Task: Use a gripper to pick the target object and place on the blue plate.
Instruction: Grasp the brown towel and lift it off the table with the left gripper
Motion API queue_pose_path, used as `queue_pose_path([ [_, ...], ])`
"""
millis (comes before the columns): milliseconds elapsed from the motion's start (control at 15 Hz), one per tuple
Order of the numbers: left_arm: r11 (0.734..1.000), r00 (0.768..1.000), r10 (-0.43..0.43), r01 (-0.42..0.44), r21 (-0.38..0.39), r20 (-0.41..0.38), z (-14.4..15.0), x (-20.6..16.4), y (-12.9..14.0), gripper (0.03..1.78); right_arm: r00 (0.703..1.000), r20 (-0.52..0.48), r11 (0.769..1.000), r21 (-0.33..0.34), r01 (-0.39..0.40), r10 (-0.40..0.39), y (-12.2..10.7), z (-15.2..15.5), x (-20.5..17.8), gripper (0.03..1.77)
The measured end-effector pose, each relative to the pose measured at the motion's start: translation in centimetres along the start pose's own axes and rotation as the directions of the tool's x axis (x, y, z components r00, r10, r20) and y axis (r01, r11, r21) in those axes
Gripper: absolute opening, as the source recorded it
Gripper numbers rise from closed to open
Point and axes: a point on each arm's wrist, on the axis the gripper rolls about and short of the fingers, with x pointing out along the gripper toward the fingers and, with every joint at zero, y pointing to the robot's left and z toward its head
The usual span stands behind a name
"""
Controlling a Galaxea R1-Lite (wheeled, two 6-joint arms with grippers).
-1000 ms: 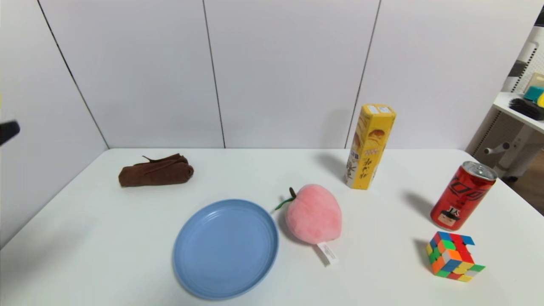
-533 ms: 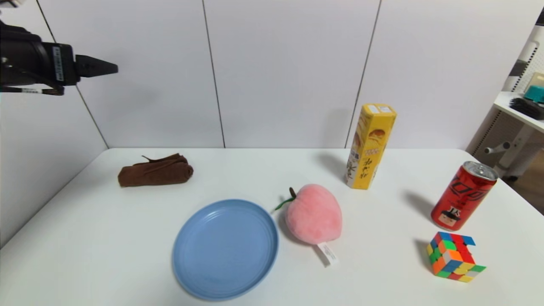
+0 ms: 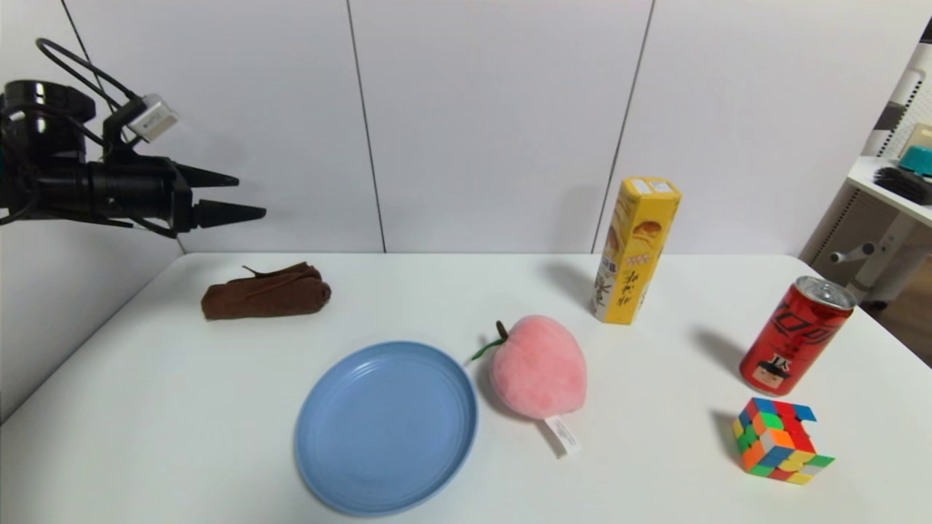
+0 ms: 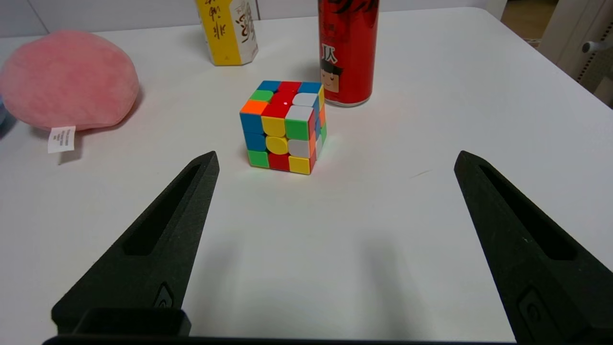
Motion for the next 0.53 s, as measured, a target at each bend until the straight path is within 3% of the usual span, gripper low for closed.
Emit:
queue_pose_path([
  [133,0.995,0.996,-0.091,0.091,0.032,-0.010,-3.3,1.2,0.7,1.69,1.000,0.000,1.000,0.000,0.000,0.000,0.0,0.0,0.0,1.70],
  [333,0.982,0.979,-0.184,0.188,0.036,-0.086,-7.2,2.4,0.2,1.69,1.000,-0.001,1.000,0.000,0.000,0.000,0.0,0.0,0.0,1.70],
  [533,0.966,0.962,-0.240,0.250,0.064,-0.130,-9.7,3.3,-0.1,1.69,1.000,0.000,1.000,0.000,0.000,0.000,0.0,0.0,0.0,1.70],
])
